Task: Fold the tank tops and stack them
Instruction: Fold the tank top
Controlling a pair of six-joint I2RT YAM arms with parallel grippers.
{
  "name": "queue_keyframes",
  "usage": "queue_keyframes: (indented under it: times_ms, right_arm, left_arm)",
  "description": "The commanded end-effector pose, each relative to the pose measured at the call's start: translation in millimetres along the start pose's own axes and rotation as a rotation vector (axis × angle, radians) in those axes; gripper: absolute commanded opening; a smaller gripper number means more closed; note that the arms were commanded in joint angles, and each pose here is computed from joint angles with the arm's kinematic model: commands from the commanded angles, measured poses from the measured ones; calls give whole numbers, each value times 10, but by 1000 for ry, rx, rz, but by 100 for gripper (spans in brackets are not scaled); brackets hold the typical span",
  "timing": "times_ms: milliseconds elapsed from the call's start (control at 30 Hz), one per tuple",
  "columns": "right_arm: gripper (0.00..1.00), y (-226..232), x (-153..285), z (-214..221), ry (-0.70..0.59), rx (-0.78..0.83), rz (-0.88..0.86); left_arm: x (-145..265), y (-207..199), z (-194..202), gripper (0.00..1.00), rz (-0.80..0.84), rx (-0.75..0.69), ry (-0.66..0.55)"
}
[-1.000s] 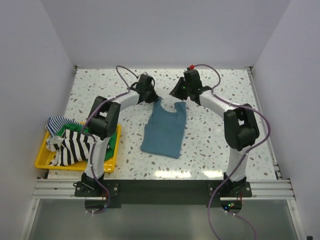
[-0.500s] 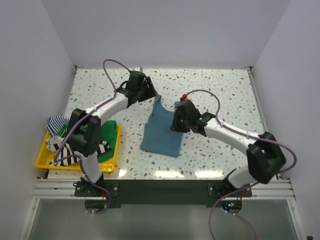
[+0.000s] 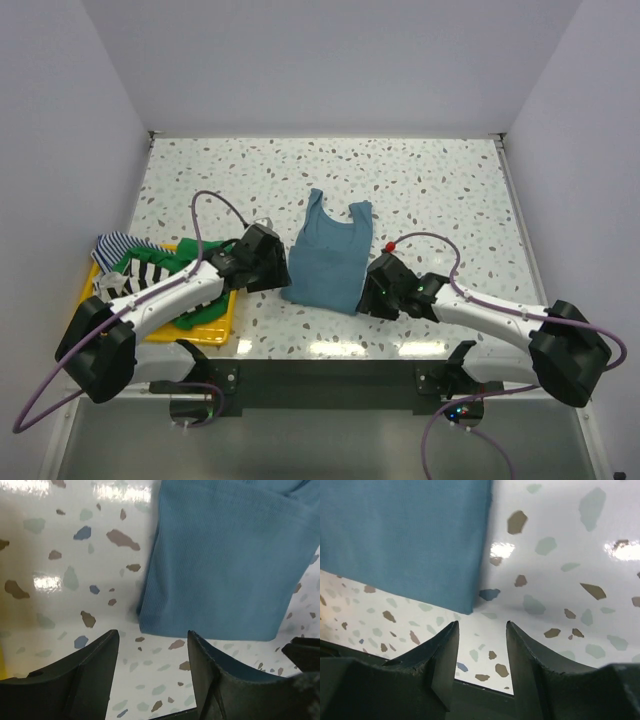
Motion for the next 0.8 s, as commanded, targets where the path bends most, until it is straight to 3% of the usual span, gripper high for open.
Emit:
queue_keyframes:
  times_ms: [0, 200, 433, 767]
  right_arm:
    - [47, 13, -43, 14, -35, -125, -30]
    - [47, 11, -158, 34, -38, -165, -27]
    - [47, -45, -205, 72, -70, -231, -44]
    - [43, -79, -334, 200, -50, -272, -30]
  left_arm:
    - [93, 60, 161, 62, 15, 34, 35]
    - [-103, 193, 465, 61, 17, 27, 121]
    - [-135, 65, 374, 61, 112, 41, 51]
    - [-286, 199, 338, 61, 9, 100, 12]
Point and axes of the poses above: each gripper's point midway between its finger pads, its own x axis back along the fingers, its own y axis along the line the jaws close on, z = x × y, the point moved 5 cm from there along x, back along the fingers, and after that the axes turned 3 degrees about x, right-handed, at the moved point
